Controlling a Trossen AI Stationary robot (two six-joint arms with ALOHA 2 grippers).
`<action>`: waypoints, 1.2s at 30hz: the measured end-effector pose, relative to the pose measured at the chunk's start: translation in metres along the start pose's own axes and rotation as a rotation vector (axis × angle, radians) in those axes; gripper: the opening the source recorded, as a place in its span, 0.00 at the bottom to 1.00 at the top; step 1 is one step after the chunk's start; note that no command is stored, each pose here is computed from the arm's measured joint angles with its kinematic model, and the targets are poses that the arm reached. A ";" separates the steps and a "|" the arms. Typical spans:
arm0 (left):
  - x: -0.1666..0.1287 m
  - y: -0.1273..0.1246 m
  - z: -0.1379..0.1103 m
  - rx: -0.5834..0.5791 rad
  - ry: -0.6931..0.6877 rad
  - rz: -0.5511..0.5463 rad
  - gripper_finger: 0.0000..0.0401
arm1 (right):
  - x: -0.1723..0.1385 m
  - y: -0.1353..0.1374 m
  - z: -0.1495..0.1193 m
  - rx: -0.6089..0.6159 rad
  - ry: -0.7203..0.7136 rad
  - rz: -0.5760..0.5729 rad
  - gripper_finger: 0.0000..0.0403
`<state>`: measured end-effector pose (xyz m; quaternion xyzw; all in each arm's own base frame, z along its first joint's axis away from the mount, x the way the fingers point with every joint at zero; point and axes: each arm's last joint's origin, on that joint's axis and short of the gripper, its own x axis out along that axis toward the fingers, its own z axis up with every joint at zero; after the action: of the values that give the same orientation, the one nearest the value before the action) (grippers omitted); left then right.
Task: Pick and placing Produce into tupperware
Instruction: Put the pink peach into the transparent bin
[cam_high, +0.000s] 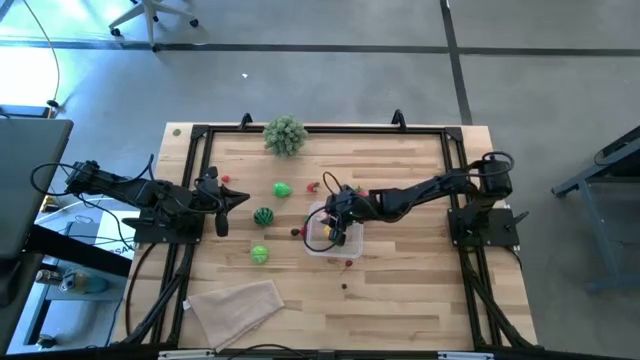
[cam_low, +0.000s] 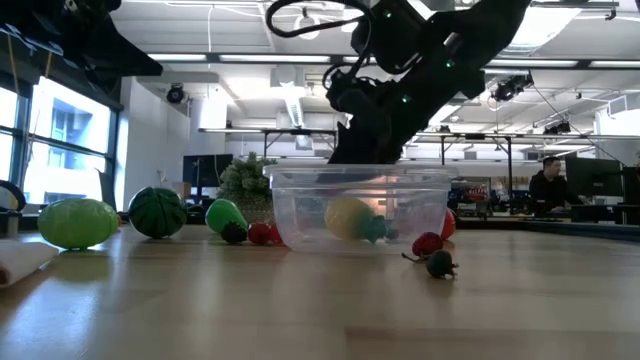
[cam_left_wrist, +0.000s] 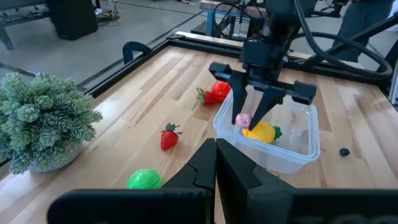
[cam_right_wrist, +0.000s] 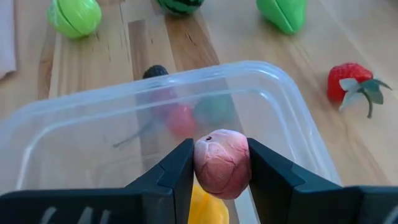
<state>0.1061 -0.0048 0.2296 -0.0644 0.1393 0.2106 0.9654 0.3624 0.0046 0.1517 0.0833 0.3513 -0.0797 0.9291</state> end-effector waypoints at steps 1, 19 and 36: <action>0.000 0.000 0.000 0.001 0.000 0.000 0.00 | 0.002 0.000 -0.001 0.000 0.001 0.000 0.30; 0.000 0.000 0.000 0.000 0.000 0.000 0.00 | 0.005 0.009 -0.010 0.002 0.049 0.012 0.30; 0.000 0.000 0.000 0.000 0.000 0.000 0.00 | 0.005 0.003 -0.010 0.008 0.050 -0.054 0.30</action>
<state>0.1061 -0.0049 0.2296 -0.0644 0.1394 0.2105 0.9655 0.3604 0.0087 0.1413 0.0793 0.3763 -0.1040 0.9172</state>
